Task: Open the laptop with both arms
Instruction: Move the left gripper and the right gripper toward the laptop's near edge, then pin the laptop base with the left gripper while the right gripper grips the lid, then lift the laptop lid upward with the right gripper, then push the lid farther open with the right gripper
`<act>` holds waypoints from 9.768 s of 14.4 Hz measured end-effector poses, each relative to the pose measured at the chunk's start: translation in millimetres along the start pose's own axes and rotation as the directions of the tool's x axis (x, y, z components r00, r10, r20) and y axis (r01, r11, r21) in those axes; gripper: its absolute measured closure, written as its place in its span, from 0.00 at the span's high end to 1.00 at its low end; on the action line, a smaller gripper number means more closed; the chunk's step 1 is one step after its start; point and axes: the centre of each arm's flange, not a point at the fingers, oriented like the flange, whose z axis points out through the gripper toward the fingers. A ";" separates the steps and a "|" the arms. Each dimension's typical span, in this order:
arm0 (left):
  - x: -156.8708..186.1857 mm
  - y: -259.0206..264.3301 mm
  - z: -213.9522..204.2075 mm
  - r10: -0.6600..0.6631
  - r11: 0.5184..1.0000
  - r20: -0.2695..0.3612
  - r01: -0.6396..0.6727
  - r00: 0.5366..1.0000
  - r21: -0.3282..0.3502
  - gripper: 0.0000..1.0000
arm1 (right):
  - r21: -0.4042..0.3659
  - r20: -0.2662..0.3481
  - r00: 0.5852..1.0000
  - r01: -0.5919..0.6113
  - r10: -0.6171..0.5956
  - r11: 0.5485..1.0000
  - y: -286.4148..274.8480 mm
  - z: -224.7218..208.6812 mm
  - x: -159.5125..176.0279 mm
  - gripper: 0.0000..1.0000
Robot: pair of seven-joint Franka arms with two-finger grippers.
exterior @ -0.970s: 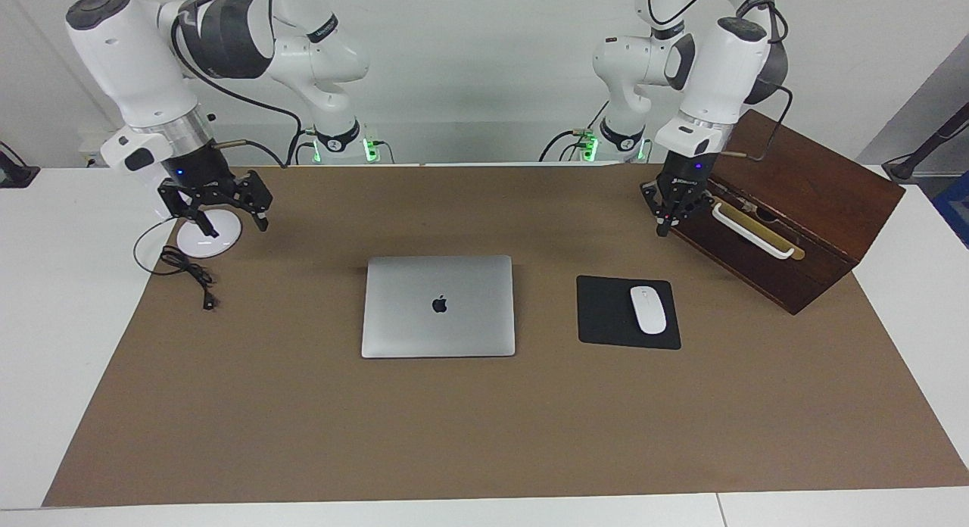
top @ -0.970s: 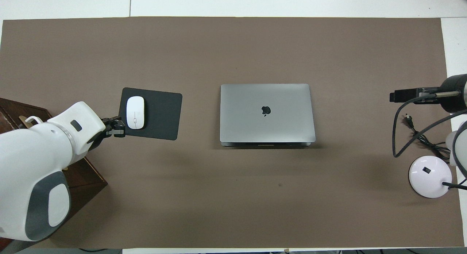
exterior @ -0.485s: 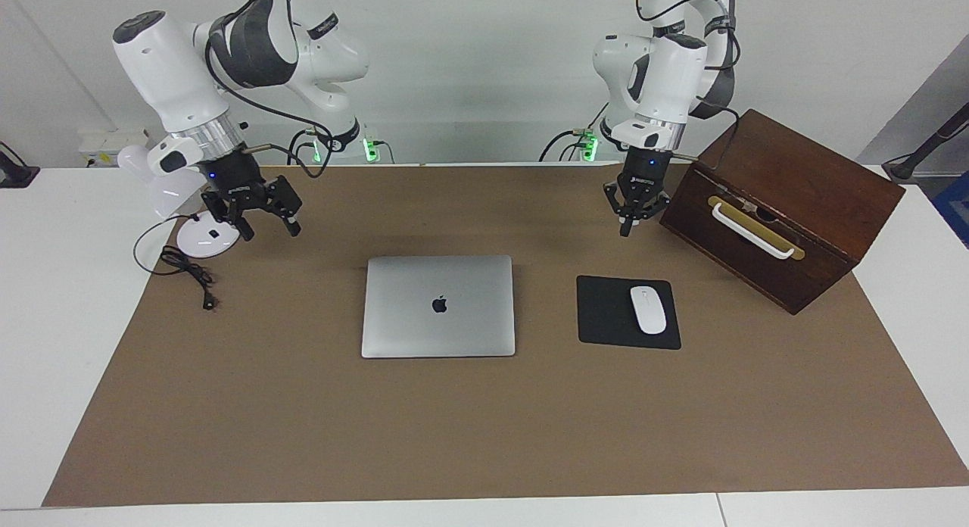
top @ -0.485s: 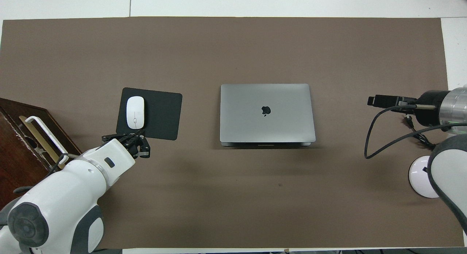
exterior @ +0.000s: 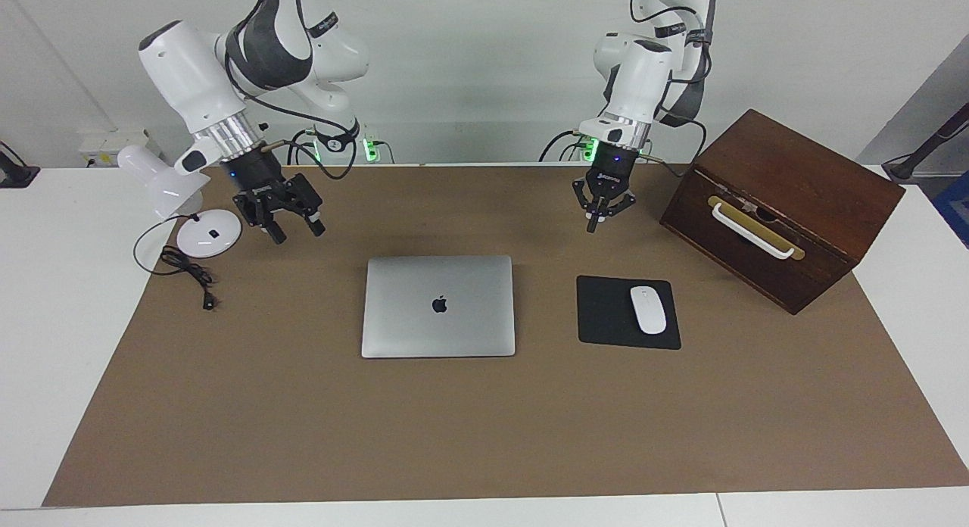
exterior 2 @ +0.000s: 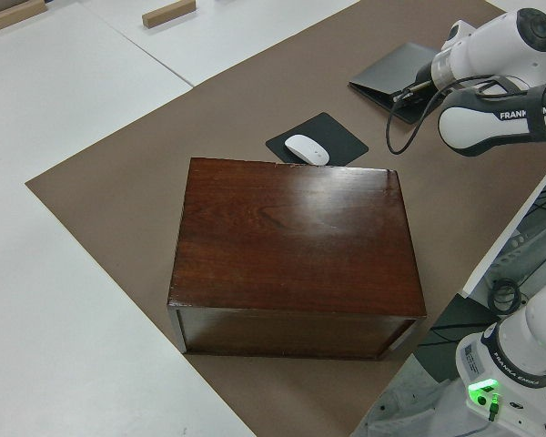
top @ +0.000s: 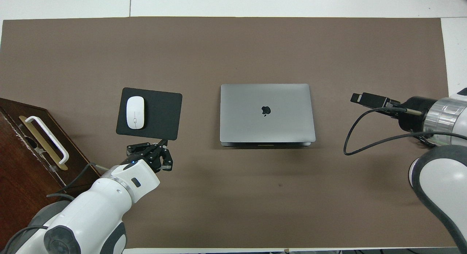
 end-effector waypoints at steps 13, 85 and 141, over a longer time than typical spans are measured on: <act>-35.5 58.1 61.8 0.067 0.994 -0.178 -0.082 0.982 -0.078 0.01 | 0.116 -0.110 0.991 -0.068 0.081 0.991 -25.6 47.7 -105.5 1.00; -33.7 109.0 163.3 0.145 0.982 -0.092 -0.155 0.985 -0.111 0.01 | 0.087 0.008 0.781 -0.622 0.624 0.778 -64.3 183.7 -174.8 1.00; -34.1 108.9 163.8 0.147 0.981 -0.096 -0.157 0.984 -0.110 0.01 | 0.408 -0.016 0.767 -0.581 0.641 0.705 -191.5 166.9 -30.3 1.00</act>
